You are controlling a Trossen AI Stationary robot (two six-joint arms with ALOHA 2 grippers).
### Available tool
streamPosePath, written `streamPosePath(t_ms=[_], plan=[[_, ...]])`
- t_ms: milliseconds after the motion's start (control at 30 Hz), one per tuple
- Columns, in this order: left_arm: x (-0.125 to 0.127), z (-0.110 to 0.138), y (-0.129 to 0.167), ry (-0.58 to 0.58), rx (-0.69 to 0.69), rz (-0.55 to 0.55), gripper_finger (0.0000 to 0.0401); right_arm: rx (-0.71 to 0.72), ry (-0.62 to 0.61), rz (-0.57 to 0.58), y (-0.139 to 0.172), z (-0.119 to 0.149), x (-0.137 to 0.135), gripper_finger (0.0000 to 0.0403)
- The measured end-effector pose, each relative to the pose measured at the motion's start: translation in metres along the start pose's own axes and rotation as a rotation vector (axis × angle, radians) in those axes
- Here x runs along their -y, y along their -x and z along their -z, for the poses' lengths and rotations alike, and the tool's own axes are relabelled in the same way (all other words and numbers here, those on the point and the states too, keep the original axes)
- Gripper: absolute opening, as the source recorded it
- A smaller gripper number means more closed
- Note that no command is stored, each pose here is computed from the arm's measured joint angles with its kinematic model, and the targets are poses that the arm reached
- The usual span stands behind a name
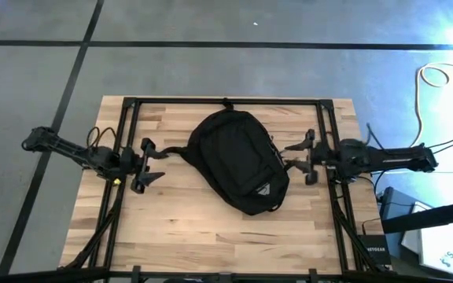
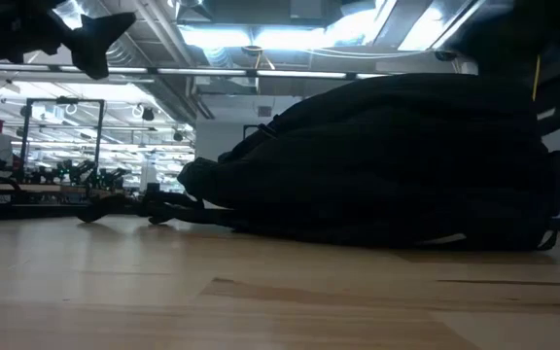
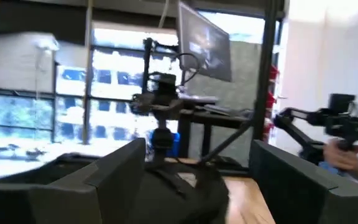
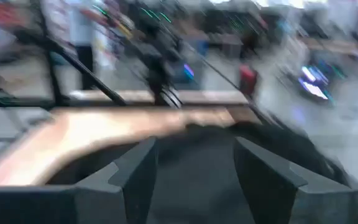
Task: Unpack backpack
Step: Open the black backpack
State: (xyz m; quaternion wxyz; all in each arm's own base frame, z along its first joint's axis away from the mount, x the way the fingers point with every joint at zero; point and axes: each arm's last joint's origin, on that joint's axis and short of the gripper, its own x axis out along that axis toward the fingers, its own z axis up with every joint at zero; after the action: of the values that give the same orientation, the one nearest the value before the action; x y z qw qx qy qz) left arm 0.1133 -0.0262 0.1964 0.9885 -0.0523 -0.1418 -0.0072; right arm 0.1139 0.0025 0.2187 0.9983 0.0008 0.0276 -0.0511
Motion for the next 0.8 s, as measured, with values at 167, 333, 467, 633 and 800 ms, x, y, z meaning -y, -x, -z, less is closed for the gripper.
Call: streamPosePath(t_ms=[167, 333, 467, 633, 800], plan=[[0.001, 0.006, -0.01, 0.059, -0.07, -0.059, 0.0274, -0.019, -0.099, 0.169, -0.001, 0.01, 0.005, 0.0192], [0.011, 0.001, -0.034, 0.032, -0.085, -0.007, 0.0274, -0.134, -0.268, 0.187, -0.001, 0.023, 0.005, 0.0191], [0.019, -0.002, -0.058, -0.023, -0.098, 0.006, 0.0274, -0.277, -0.419, 0.177, 0.001, 0.037, 0.003, 0.0191], [0.028, 0.005, -0.093, -0.05, -0.166, -0.015, 0.0274, -0.367, -0.515, 0.211, 0.004, 0.046, 0.004, 0.0191], [0.028, 0.018, -0.131, -0.049, -0.224, -0.097, 0.0274, -0.502, -0.585, 0.129, 0.004, 0.055, 0.0, 0.0191]])
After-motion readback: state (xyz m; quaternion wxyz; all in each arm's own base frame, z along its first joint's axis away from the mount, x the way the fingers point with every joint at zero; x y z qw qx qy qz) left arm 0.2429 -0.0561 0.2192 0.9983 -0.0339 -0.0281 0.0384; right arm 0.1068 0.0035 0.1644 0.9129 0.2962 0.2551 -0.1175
